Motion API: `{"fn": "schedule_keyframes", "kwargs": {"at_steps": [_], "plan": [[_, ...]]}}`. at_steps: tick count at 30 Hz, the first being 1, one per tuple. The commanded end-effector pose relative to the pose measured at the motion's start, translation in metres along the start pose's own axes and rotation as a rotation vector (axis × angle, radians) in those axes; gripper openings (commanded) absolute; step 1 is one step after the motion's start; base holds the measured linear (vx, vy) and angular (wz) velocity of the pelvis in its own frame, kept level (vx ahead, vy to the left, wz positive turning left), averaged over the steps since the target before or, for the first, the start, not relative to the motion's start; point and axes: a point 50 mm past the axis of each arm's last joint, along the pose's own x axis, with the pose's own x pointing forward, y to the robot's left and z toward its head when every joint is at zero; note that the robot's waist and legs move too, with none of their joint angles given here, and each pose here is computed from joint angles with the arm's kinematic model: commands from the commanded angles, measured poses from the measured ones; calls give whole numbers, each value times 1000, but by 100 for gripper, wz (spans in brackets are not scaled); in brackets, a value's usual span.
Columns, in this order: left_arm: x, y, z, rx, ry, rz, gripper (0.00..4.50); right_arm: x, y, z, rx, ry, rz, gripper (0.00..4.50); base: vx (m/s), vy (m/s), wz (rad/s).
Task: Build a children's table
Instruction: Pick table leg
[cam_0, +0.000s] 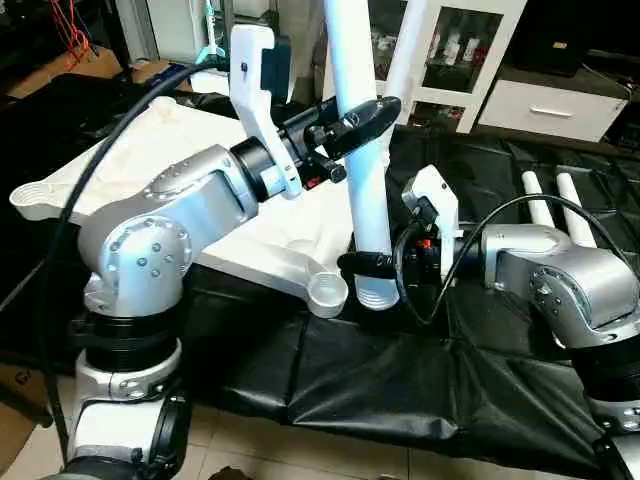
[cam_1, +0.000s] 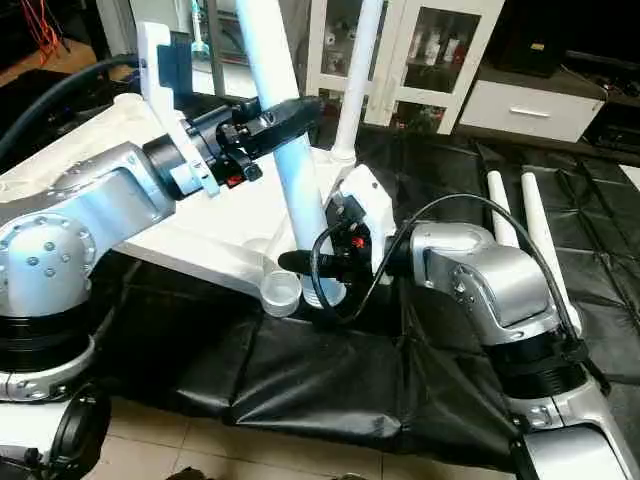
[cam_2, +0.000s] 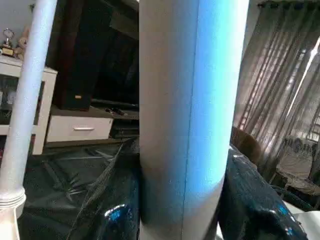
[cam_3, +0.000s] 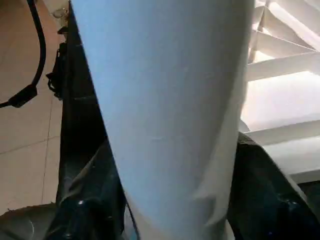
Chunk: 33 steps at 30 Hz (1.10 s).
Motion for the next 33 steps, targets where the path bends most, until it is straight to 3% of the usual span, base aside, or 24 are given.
{"fn": "schedule_keyframes", "kwargs": {"at_steps": [1,11,12,18,23,28,30,33], "plan": [[2,-12,-5,7,37,-81,171,-1,-2,4,-28,0,-17,232,0,0,0],[3,-14,-9,59,79,-92,170,0,-1,4,-26,-15,-14,198,0,0,0],[4,-10,-11,67,92,-42,226,1,0,3,-21,-24,-18,197,0,0,0],[-1,-4,-8,49,61,-38,274,0,-2,5,9,-79,-58,195,0,0,0],[-13,10,-6,2,0,0,285,-6,-14,15,65,-196,-171,193,0,0,0],[-26,18,-4,22,-57,3,285,-18,-32,24,99,-303,-343,193,0,0,0],[-40,30,-6,112,-40,67,285,-29,-44,26,119,-355,-453,193,0,0,0],[-51,52,-10,132,-43,224,285,-37,-44,21,80,-332,-500,193,0,0,0]]}}
